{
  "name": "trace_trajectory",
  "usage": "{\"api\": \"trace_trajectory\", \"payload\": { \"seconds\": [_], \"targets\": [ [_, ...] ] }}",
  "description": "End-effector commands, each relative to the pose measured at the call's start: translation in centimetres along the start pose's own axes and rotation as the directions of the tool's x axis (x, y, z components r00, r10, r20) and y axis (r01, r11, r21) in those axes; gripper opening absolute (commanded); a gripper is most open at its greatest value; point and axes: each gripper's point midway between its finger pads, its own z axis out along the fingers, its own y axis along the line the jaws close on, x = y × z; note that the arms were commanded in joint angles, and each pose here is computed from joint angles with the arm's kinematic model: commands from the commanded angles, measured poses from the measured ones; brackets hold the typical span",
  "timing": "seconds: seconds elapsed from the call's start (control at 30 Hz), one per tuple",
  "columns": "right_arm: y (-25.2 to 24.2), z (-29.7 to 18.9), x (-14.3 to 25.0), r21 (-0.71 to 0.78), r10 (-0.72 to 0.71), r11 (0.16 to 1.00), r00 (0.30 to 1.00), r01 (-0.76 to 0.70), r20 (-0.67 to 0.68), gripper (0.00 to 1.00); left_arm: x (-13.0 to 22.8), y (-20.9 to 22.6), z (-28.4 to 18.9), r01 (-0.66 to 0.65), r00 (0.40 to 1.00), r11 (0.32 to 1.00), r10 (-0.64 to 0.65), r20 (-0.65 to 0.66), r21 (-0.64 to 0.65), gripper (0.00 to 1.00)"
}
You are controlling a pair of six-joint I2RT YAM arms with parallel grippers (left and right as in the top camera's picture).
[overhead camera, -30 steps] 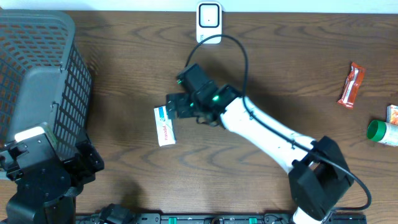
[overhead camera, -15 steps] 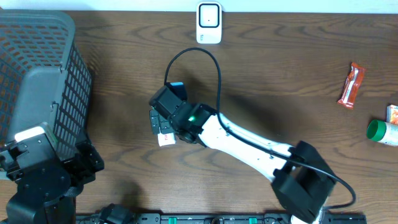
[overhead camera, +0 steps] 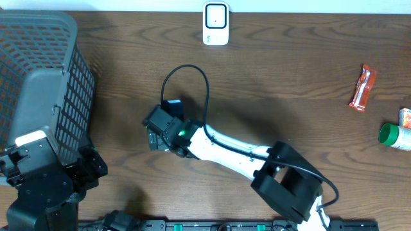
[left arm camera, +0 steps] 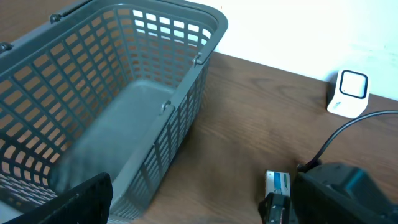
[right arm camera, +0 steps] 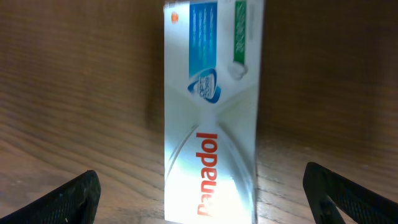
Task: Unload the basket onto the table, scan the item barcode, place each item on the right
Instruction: 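Move the right gripper left over the Panadol box and descend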
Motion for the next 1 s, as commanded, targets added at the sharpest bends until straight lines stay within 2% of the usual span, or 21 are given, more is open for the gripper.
{"api": "trace_trajectory", "payload": {
  "seconds": [0.0,0.2,0.4,0.57,0.7,0.83,0.97],
  "targets": [
    [0.6,0.5,-0.1,0.003,0.012,1.000,1.000,-0.012,0.014,0.99,-0.4,0.2,-0.2,0.015,1.000,1.000,-0.015,0.014,-0.007,0.91],
    [-1.0,2.3,1.6,0.069,0.001,0.998,0.999,0.002,-0.043,0.99,-0.4,0.2,-0.2,0.015,1.000,1.000,-0.015,0.014,-0.007,0.91],
    [-2.5,2.2,2.3,0.136,-0.009,0.990,0.998,0.017,-0.064,0.88,-0.4,0.2,-0.2,0.015,1.000,1.000,-0.015,0.014,-0.007,0.91],
    [-3.4,2.1,2.2,0.164,-0.007,0.986,0.997,0.019,-0.070,0.68,-0.4,0.2,-0.2,0.015,1.000,1.000,-0.015,0.014,-0.007,0.91],
    [-4.5,2.1,2.1,0.188,-0.038,0.981,0.995,0.056,-0.096,0.56,-0.4,0.2,-0.2,0.015,1.000,1.000,-0.015,0.014,-0.007,0.91],
    [-5.9,1.9,2.2,0.211,-0.110,0.968,0.984,0.138,-0.141,0.54,-0.4,0.2,-0.2,0.015,1.000,1.000,-0.015,0.014,-0.007,0.92],
    [-8.3,1.5,2.6,0.277,-0.088,0.951,0.978,0.139,-0.190,0.55,-0.4,0.2,-0.2,0.015,1.000,1.000,-0.015,0.014,-0.007,0.91]
  ]
}}
